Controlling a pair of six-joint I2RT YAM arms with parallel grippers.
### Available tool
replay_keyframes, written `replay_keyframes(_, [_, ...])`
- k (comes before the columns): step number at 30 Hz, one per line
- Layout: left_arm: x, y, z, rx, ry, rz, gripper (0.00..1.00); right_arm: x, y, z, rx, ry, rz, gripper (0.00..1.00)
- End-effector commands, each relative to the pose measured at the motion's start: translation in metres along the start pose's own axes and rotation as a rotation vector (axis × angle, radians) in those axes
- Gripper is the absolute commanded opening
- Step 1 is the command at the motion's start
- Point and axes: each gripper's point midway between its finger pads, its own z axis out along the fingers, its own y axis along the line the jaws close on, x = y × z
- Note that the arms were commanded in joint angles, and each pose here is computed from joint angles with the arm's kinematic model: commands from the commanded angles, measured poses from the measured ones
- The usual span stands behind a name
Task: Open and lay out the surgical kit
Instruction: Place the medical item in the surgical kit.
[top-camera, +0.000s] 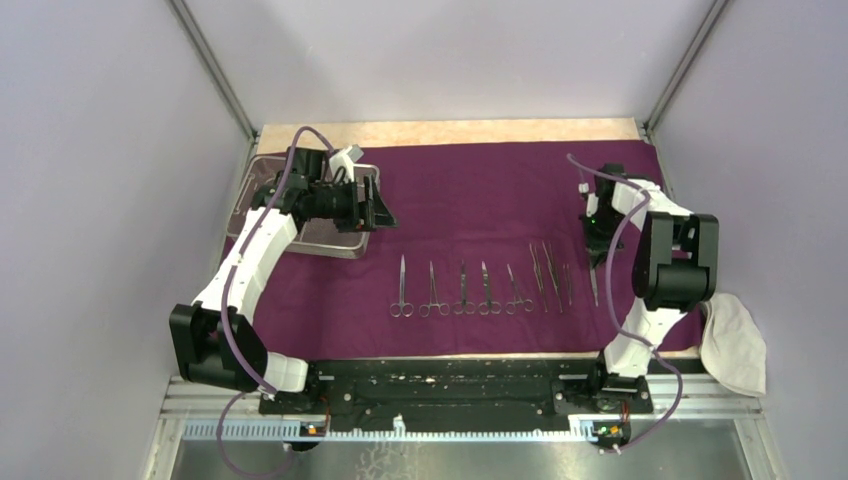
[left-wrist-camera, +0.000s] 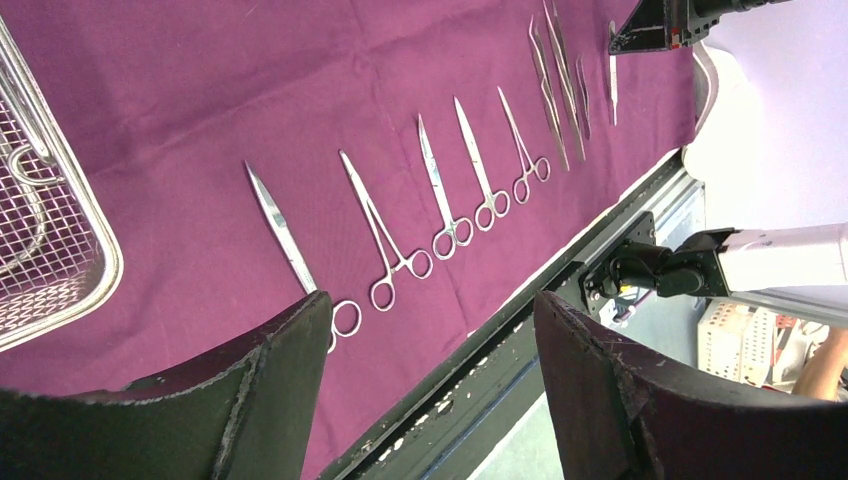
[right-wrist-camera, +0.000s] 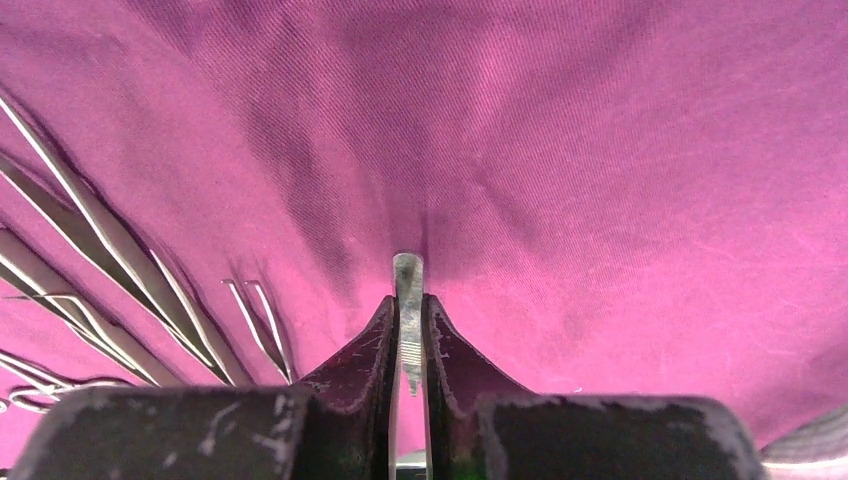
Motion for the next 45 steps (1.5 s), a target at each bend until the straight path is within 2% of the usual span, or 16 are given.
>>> replay_keyframes(1, [-0.008, -0.008, -0.005, 0.032, -0.036, 0.024, 0.8, -0.016, -0.001, -0.025, 0.013, -0.1, -0.007, 0.08])
replay_keyframes(12, [-0.008, -0.007, -0.005, 0.029, -0.035, 0.022, 0.8, -0.031, 0.006, -0.011, -0.011, -0.108, -0.05, 0.09])
replay_keyframes(20, [-0.01, -0.007, -0.006, 0.028, -0.04, 0.016, 0.8, -0.019, 0.014, -0.004, -0.019, -0.078, -0.08, 0.12])
replay_keyframes(22, [-0.01, -0.007, -0.006, 0.03, -0.038, 0.016, 0.8, -0.017, 0.013, -0.005, -0.011, -0.075, -0.074, 0.16])
replay_keyframes(27, [-0.011, -0.008, -0.006, 0.032, -0.043, 0.013, 0.81, -0.013, 0.011, -0.025, 0.008, -0.107, -0.013, 0.34])
replay_keyframes(29, [-0.014, -0.008, -0.008, 0.027, -0.051, 0.019, 0.82, -0.012, 0.012, -0.041, 0.012, -0.138, 0.008, 0.39])
replay_keyframes(32, [-0.021, -0.006, -0.011, -0.007, -0.074, 0.014, 0.82, -0.016, 0.015, -0.082, 0.015, -0.242, 0.043, 0.41])
replay_keyframes(37, [-0.042, 0.017, -0.013, -0.149, -0.163, 0.035, 0.8, -0.019, 0.049, -0.142, -0.096, -0.444, 0.014, 0.45])
replay_keyframes(40, [-0.055, 0.056, -0.016, -0.346, -0.204, 0.058, 0.78, -0.01, 0.073, -0.153, -0.187, -0.492, -0.041, 0.51])
replay_keyframes(45, [-0.082, 0.114, -0.013, -0.61, -0.208, 0.044, 0.72, 0.011, 0.1, -0.155, -0.314, -0.527, -0.044, 0.53])
